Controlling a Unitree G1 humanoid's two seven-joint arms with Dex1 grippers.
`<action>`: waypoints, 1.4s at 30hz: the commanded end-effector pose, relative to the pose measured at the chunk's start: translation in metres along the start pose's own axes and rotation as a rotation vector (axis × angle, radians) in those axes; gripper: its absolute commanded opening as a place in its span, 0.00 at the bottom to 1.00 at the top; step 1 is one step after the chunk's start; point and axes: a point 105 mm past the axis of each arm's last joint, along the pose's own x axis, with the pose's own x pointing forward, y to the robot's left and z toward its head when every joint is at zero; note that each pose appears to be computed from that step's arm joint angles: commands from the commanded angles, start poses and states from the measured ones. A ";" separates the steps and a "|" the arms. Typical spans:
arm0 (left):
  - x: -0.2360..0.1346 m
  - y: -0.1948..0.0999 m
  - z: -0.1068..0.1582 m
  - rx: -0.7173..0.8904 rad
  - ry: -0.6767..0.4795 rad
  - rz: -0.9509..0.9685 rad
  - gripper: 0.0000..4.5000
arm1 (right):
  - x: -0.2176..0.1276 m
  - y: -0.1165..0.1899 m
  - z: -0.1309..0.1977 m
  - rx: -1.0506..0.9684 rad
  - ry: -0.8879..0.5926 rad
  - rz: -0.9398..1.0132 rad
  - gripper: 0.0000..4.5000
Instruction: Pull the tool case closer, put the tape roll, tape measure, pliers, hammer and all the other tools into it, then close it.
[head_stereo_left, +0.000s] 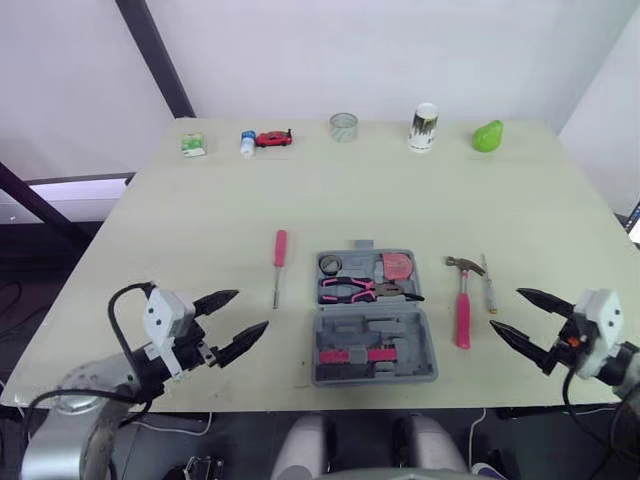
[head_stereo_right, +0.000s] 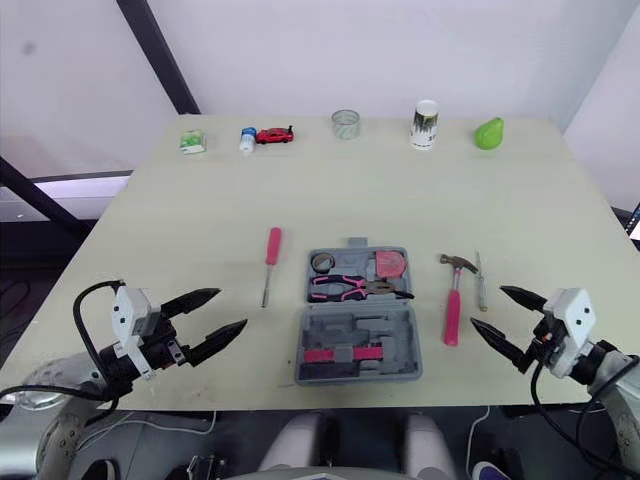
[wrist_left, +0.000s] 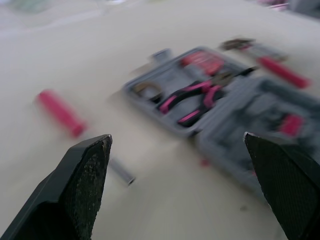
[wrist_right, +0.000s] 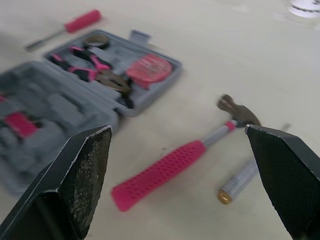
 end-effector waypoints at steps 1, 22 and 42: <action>0.000 -0.010 0.016 0.049 -0.035 -0.143 1.00 | 0.009 -0.005 0.004 -0.008 0.001 -0.081 0.99; 0.013 0.000 0.065 0.233 -0.034 -0.507 1.00 | 0.064 -0.041 -0.027 0.216 0.171 -0.519 0.99; 0.019 -0.003 0.075 0.245 -0.073 -0.506 1.00 | 0.091 -0.043 -0.033 0.240 0.172 -0.504 0.62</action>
